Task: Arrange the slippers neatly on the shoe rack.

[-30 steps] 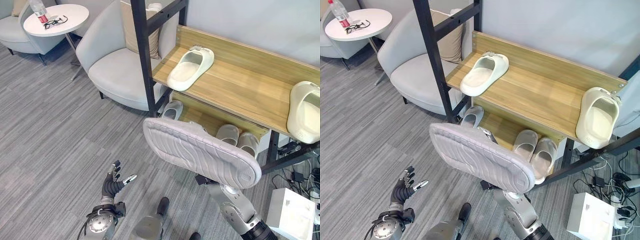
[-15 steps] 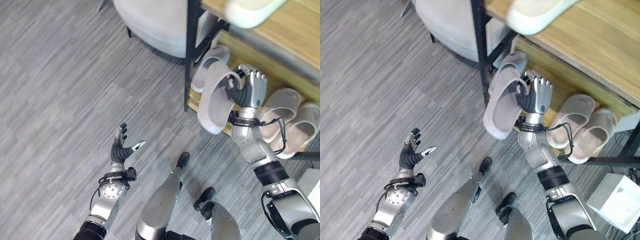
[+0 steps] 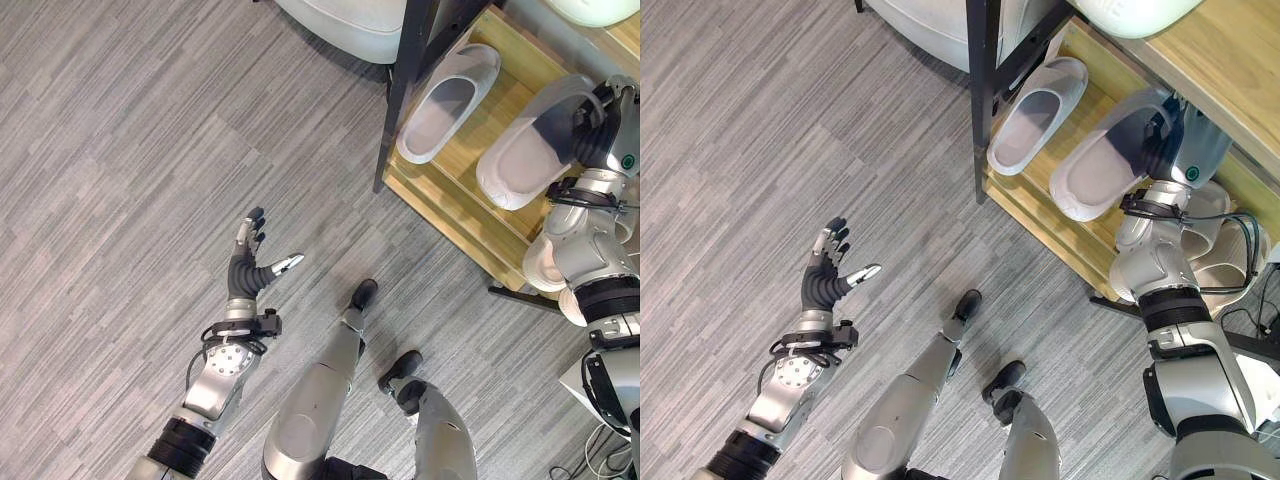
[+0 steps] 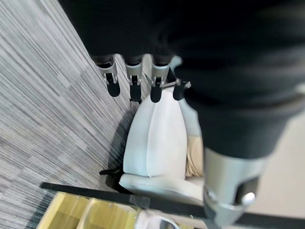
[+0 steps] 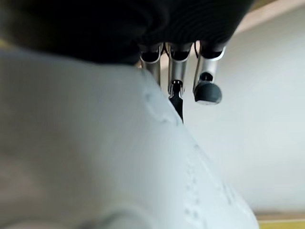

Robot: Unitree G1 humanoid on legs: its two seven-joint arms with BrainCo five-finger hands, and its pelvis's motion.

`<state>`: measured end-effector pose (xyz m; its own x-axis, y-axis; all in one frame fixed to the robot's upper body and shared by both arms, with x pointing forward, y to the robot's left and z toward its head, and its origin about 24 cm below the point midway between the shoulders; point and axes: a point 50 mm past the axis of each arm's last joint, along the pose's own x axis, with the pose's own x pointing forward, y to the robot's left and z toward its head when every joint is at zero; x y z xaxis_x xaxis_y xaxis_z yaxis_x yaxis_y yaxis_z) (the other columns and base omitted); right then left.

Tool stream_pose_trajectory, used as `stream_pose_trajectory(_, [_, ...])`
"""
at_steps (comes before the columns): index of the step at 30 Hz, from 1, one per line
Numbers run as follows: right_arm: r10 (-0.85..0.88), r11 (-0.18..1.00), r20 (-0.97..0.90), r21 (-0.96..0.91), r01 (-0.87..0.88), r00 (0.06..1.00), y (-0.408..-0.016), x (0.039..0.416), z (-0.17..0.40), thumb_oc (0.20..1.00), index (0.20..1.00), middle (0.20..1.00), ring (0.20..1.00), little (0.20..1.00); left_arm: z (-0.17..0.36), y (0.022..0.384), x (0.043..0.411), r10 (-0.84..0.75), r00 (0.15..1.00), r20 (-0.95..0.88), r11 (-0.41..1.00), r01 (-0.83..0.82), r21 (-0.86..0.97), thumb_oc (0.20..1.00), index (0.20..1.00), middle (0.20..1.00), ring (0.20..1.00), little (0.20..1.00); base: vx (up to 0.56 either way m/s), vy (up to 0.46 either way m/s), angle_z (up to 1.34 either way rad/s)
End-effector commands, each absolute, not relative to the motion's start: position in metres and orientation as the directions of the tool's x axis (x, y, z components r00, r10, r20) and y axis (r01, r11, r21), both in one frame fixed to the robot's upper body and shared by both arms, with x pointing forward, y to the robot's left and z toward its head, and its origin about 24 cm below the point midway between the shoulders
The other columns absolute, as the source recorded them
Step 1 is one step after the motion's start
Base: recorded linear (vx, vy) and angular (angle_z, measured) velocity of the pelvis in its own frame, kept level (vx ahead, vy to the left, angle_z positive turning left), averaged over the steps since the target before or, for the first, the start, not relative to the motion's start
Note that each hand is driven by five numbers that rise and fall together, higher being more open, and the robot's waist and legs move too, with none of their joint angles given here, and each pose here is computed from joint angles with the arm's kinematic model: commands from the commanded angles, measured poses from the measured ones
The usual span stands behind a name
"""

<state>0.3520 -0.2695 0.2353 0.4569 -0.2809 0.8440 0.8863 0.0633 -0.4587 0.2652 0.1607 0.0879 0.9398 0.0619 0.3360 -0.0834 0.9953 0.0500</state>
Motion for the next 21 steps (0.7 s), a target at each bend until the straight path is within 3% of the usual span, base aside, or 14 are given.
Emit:
stream_pose_trajectory(1, [-0.261,0.008,0.885,-0.398,0.917,0.386,-0.279,0.348,0.258,0.2,0.2,0.2,0.2,0.2,0.107,0.158,0.253,0.027,0.887,0.461,0.997,-0.06,0.057,1.0,1.0,1.0,1.0,1.0,0.0,0.0,0.0])
stream_pose_trajectory(9, [-0.32,-0.073,0.847,-0.47,0.88,0.426,-0.292,0.361,0.254,0.2,0.2,0.2,0.2,0.2,0.095,0.158,0.245,-0.018,0.91,0.413,0.997,-0.016,0.078,1.0,1.0,1.0,1.0,1.0,0.01,-0.01,0.08])
stream_pose_trajectory(10, [-0.317,-0.078,0.848,-0.468,0.88,0.424,-0.292,0.361,0.255,1.0,1.0,1.0,1.0,1.0,0.093,0.158,0.245,-0.019,0.914,0.406,0.997,-0.015,0.08,1.0,1.0,1.0,1.0,1.0,-0.01,-0.005,0.03])
stream_pose_trajectory(17, [-0.301,-0.114,0.836,-0.51,0.853,0.46,-0.284,0.368,0.253,1.0,1.0,1.0,1.0,1.0,0.083,0.156,0.245,-0.065,0.93,0.361,0.993,0.025,0.115,1.0,1.0,1.0,1.0,1.0,0.0,0.006,0.04])
stream_pose_trajectory(21, [-0.341,-0.043,0.804,-0.531,0.846,0.487,-0.277,0.373,0.243,1.0,1.0,1.0,1.0,1.0,0.082,0.154,0.244,-0.091,0.933,0.349,0.991,0.05,0.126,1.0,1.0,1.0,1.0,1.0,0.0,0.005,0.02])
